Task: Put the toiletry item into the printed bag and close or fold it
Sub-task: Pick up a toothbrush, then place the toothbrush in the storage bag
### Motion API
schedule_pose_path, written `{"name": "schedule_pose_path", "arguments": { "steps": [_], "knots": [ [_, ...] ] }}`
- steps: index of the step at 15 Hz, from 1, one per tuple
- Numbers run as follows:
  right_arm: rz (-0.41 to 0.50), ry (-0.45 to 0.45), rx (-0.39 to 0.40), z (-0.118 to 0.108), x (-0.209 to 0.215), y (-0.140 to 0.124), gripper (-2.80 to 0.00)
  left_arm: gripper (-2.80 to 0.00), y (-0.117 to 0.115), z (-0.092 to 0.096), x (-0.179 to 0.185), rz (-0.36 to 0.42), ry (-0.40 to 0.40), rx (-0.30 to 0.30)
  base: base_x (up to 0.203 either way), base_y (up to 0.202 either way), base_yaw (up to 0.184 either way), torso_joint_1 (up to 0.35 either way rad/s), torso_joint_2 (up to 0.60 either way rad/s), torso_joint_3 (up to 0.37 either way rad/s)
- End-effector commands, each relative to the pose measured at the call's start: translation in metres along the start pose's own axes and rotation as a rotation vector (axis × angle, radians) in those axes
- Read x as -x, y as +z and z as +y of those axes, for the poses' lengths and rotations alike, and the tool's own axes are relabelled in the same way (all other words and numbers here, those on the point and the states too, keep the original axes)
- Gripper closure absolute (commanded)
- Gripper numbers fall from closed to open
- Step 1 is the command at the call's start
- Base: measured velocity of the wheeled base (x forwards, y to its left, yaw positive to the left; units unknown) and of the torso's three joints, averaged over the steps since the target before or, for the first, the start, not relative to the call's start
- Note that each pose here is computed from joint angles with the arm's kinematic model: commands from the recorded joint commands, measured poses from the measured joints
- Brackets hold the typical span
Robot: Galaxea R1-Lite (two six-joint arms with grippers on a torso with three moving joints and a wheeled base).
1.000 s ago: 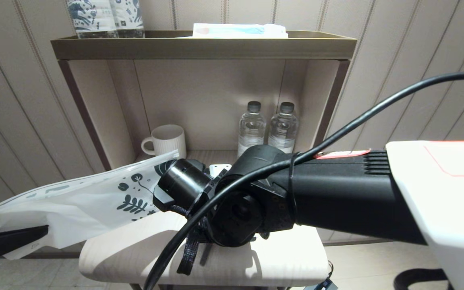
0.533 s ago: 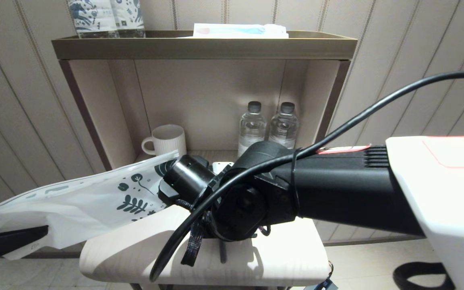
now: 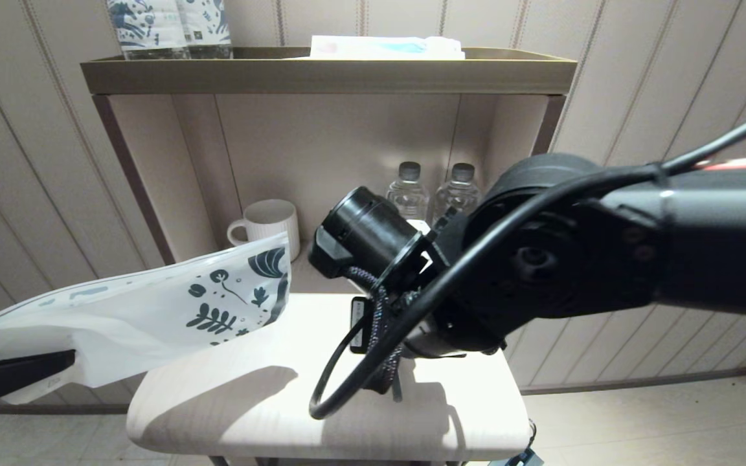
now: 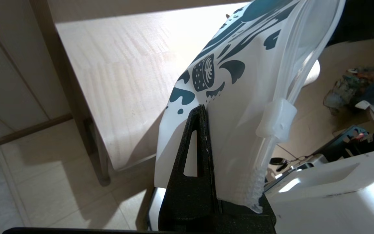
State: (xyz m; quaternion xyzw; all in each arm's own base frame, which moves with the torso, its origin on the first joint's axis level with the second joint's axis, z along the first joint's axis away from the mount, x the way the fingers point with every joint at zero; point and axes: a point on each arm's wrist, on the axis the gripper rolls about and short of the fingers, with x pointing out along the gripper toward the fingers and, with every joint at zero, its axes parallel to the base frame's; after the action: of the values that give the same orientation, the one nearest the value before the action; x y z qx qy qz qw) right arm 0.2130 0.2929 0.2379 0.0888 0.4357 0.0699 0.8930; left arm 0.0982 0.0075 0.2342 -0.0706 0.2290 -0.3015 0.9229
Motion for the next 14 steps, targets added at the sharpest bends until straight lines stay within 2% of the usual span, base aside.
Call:
{"name": "schedule_pose_path", "arguments": {
  "steps": [1, 5, 7, 8, 9, 10, 12, 13, 14],
  "knots": [
    [-0.058, 0.071, -0.027, -0.019, 0.05, 0.009, 0.0, 0.0, 0.003, -0.001, -0.001, 0.002, -0.012, -0.01, 0.0, 0.0, 0.0, 0.0, 0.0, 0.0],
    [-0.027, 0.053, 0.047, -0.055, 0.098, 0.005, 0.0, 0.0, 0.007, -0.003, -0.009, 0.038, -0.039, -0.042, 0.0, 0.0, 0.0, 0.0, 0.0, 0.0],
    [-0.05, 0.092, 0.071, -0.073, 0.126, 0.005, 0.0, 0.0, 0.009, -0.009, -0.017, 0.083, -0.027, -0.088, 0.0, 0.0, 0.0, 0.0, 0.0, 0.0],
    [-0.063, 0.133, 0.11, -0.083, 0.142, 0.005, 0.0, 0.0, 0.011, -0.013, -0.022, 0.108, -0.012, -0.121, 0.0, 0.0, 0.0, 0.0, 0.0, 0.0],
    [-0.062, 0.172, 0.165, -0.092, 0.155, 0.004, 0.0, 0.0, 0.013, -0.016, -0.026, 0.127, 0.015, -0.151, 0.0, 0.0, 0.0, 0.0, 0.0, 0.0],
    [-0.037, 0.209, 0.263, -0.102, 0.168, 0.001, 0.0, 0.0, 0.017, -0.017, -0.033, 0.136, 0.036, -0.178, 0.0, 0.0, 0.0, 0.0, 0.0, 0.0],
    [0.072, 0.273, 0.409, -0.117, 0.19, -0.006, 0.0, 0.0, 0.028, -0.012, -0.047, 0.083, 0.055, -0.226, 0.0, 0.0, 0.0, 0.0, 0.0, 0.0],
    [0.103, 0.308, 0.449, -0.121, 0.199, -0.007, 0.0, 0.0, 0.031, -0.009, -0.054, 0.056, 0.046, -0.245, 0.0, 0.0, 0.0, 0.0, 0.0, 0.0],
    [0.165, 0.353, 0.523, -0.126, 0.207, -0.01, 0.0, 0.0, 0.034, -0.006, -0.066, 0.034, 0.007, -0.289, 0.0, 0.0, 0.0, 0.0, 0.0, 0.0]
  ]
}}
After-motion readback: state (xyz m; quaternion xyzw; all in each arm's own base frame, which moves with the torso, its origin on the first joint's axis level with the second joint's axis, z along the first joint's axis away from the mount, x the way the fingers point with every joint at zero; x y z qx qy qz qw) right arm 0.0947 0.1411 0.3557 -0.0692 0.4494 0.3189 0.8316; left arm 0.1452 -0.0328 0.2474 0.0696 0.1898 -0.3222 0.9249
